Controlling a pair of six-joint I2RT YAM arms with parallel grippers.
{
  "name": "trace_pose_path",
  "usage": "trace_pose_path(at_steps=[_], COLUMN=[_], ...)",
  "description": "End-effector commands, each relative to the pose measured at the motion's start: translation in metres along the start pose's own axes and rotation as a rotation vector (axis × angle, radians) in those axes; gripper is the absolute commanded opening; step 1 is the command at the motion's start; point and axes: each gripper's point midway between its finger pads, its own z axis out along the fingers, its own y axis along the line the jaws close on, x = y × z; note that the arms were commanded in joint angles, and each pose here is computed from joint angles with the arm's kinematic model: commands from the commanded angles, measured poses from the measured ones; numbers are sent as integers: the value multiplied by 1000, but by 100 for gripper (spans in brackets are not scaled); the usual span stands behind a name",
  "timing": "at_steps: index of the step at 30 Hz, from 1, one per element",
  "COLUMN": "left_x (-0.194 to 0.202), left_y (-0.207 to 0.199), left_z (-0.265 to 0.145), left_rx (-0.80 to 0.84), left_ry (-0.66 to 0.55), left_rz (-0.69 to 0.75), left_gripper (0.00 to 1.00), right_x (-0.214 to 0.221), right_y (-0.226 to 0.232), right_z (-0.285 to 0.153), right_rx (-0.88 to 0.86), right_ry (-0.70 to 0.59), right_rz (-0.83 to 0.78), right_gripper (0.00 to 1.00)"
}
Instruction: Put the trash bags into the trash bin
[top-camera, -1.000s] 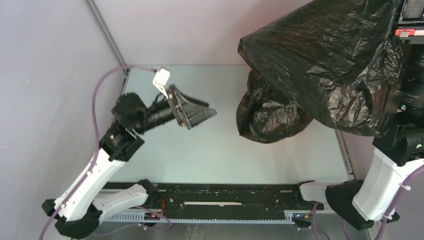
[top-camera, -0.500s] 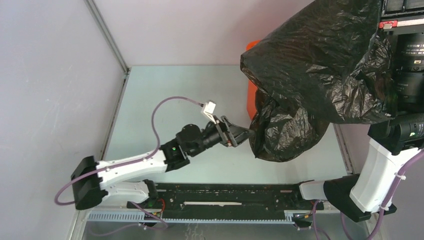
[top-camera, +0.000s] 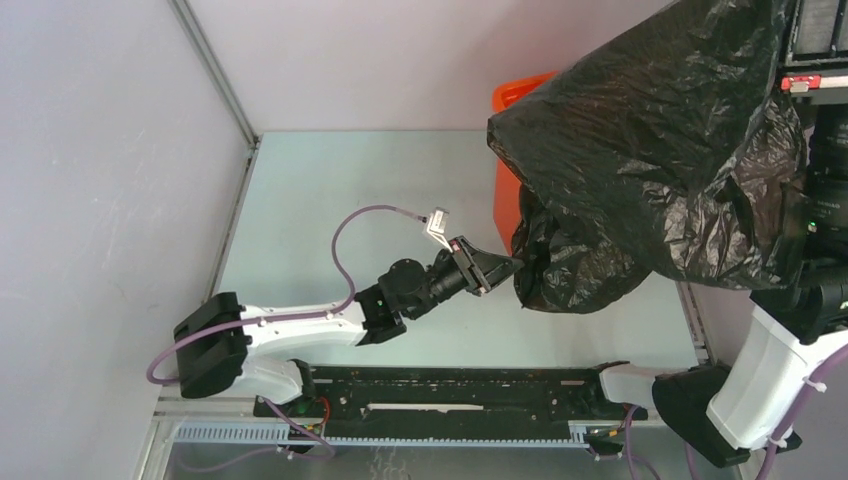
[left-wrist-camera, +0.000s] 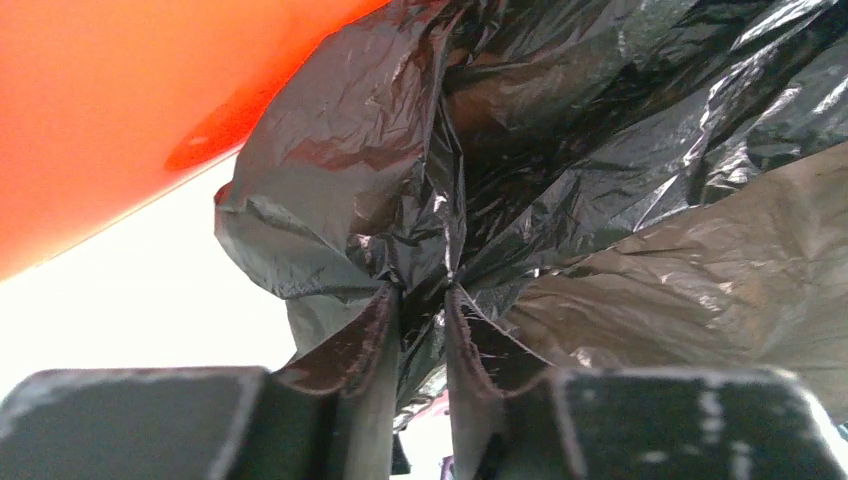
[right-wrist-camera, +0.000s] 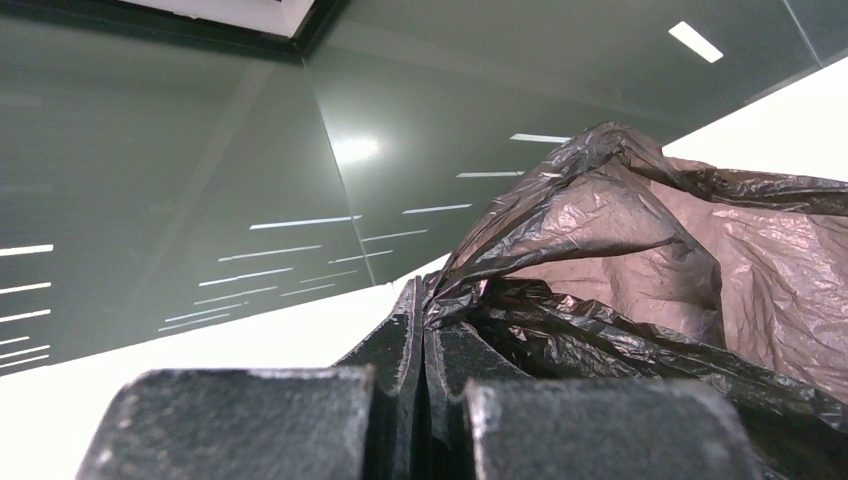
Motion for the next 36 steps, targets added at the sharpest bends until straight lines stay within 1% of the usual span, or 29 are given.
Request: trace_pose_path(at_steps=[1,3,4,7,10,12,15,18,20,23,28,29,33,36], left_x=[-44,-56,-61,-83,-109,-133,-161,-185,-199,-211,-219,-222,-217,-218], left_y=[-58,-66,-70,-88,-104,-114,-129,-149,-162,-174,-197,-207,-198,-180], left_z=[-5,-14,-19,-40,-57,-64,-59,-34,-16,26,91,101,146,175], left_rx=[133,128,124,127,85,31,-13,-2,-21,-23,85,114,140,124], left_ry=[-138,-164,-176,-218,-270,-323,-380,-400,-425,-432,-434,-449,-470,-481], left_rz=[14,62,83,145,230,314,454,545,610,693,755,771,785,742], left_gripper=[22,20,16,1,0,0,0,0,0,0,0,0,0,0], right_x=[-6,-8,-9,-7,-3,0,4,11,18,21,14,13,16,17], right_y=[6,6,5,3,1,-2,-4,-4,-7,-13,-13,-13,-22,-26], right_z=[-6,-8,-7,-5,-4,-4,-1,1,2,-2,-9,-11,-17,-20], right_rx=[-11,-5,-4,-2,3,11,10,9,20,44,63,69,107,121], right_ry=[-12,-19,-24,-24,-15,-6,5,31,62,71,61,62,77,91], right_rz=[8,5,5,10,7,4,12,40,53,54,17,4,-35,-69], right_gripper=[0,0,0,0,0,0,0,0,0,0,0,0,0,0])
